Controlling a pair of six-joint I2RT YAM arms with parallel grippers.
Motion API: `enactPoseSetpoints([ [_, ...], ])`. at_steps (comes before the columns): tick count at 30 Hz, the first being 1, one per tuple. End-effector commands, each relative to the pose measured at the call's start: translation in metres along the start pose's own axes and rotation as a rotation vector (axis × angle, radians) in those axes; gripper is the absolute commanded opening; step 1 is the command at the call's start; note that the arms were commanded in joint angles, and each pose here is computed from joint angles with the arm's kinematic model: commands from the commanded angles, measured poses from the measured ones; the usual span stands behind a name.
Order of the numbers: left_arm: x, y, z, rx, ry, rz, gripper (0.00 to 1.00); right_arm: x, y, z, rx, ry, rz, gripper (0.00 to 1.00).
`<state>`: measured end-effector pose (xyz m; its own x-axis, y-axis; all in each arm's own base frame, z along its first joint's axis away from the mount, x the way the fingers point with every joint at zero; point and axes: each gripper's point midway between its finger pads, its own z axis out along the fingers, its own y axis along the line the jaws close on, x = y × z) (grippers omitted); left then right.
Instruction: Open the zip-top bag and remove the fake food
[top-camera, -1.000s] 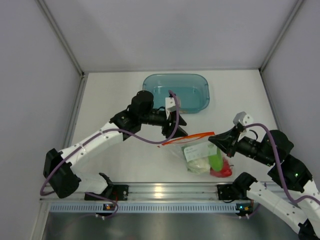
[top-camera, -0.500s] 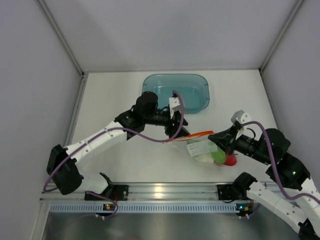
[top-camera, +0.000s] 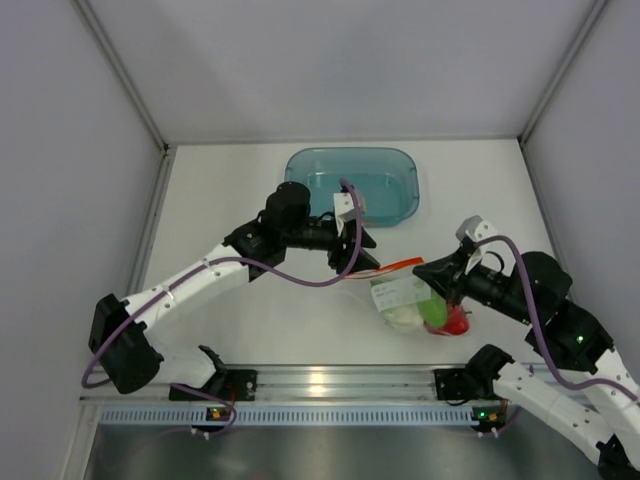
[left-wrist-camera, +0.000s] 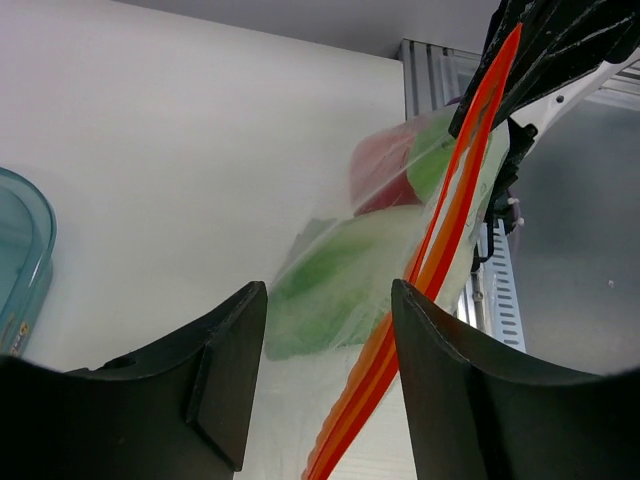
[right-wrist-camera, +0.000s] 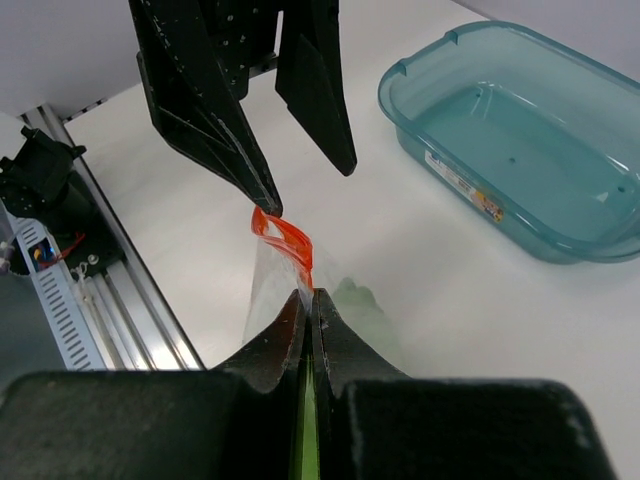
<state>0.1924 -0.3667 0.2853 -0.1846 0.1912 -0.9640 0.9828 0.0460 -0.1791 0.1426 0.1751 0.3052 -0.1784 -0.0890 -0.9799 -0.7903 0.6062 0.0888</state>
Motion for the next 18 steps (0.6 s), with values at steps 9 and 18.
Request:
enactPoseSetpoints([
  [9, -0.018, -0.007, -0.009, -0.017, -0.065, 0.06, 0.59, -0.02, -0.005, 0.008, 0.029, -0.068, 0.0, 0.0],
  [18, -0.011, -0.008, -0.011, -0.015, -0.057, 0.07, 0.58, -0.026, 0.003, 0.004, -0.014, -0.098, -0.009, 0.0],
])
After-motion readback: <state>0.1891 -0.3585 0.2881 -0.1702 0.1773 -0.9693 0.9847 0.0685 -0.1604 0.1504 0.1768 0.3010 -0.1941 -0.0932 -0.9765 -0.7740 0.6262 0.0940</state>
